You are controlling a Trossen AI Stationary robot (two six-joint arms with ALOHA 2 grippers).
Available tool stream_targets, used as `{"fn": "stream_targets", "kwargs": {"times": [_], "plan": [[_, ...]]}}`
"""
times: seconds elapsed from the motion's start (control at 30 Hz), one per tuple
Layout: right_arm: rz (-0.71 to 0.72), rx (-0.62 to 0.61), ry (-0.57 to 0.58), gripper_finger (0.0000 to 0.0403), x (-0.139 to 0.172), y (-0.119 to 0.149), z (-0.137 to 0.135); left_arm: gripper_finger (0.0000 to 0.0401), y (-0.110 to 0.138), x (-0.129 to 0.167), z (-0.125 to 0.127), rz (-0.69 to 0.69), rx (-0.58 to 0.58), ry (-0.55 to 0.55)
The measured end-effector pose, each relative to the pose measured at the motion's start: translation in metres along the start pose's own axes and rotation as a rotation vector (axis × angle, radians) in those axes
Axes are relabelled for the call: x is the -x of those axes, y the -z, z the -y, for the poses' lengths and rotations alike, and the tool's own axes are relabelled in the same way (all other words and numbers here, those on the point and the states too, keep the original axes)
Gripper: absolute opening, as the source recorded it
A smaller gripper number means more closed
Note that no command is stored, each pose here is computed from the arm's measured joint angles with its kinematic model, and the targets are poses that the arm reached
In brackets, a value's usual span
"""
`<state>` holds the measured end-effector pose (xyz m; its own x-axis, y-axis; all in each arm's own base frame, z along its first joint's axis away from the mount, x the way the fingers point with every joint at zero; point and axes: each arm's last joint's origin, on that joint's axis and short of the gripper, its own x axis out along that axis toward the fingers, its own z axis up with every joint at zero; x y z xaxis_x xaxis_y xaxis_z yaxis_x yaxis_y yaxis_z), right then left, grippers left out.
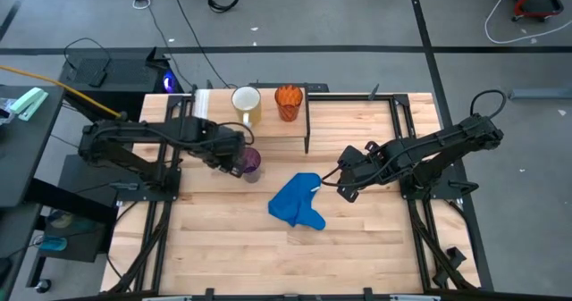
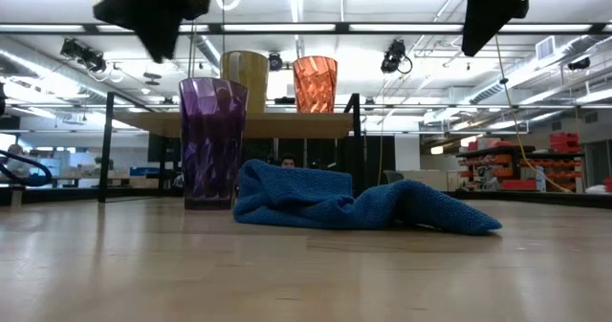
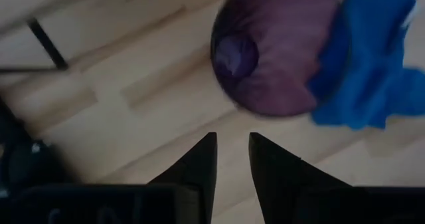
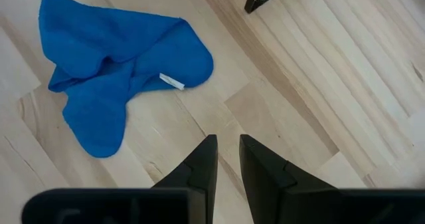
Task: Stack small to large cups/mugs on shelf
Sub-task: Put the violet glass on the shelf
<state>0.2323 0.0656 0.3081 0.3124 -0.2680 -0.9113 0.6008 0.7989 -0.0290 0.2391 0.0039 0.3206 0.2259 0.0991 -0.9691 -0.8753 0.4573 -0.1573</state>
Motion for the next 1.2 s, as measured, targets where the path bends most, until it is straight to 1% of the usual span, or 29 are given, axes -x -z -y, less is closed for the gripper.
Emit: {"fn": "stream_targets", "kwargs": {"times": [0.1,0.17,0.33,0.4,0.6,0.87,0.97,1.2], "plan": [[0.0,-0.002,0.0,0.0071,0.0,0.0,0.0,0.0092,-0.005,0.0,-0.001,0.059,0.031,-0.013],[0.0,-0.003,0.0,0.0071,0.0,0.0,0.0,0.0092,-0.009,-0.002,-0.001,0.067,0.063,-0.019],[0.0,-0.007,-0.001,0.0071,0.0,0.0,0.0,0.0103,-0.017,-0.008,-0.002,0.071,0.077,-0.035],[0.0,-0.008,0.0,0.0071,0.0,0.0,0.0,0.0108,-0.019,-0.012,0.0,0.065,0.059,-0.05],[0.001,-0.01,-0.001,0.0071,0.0,0.0,0.0,0.0124,-0.025,-0.021,0.002,0.062,0.066,-0.084],[0.001,-0.01,-0.001,0.0071,0.0,0.0,0.0,0.0141,-0.029,-0.04,0.01,0.026,0.031,-0.137],[0.001,-0.011,-0.001,0.0071,0.0,0.0,0.0,0.0141,-0.03,-0.048,0.013,0.013,0.024,-0.158],[0.001,-0.011,-0.001,0.0071,0.0,0.0,0.0,0.0128,-0.032,-0.059,0.018,-0.004,0.007,-0.182]]}}
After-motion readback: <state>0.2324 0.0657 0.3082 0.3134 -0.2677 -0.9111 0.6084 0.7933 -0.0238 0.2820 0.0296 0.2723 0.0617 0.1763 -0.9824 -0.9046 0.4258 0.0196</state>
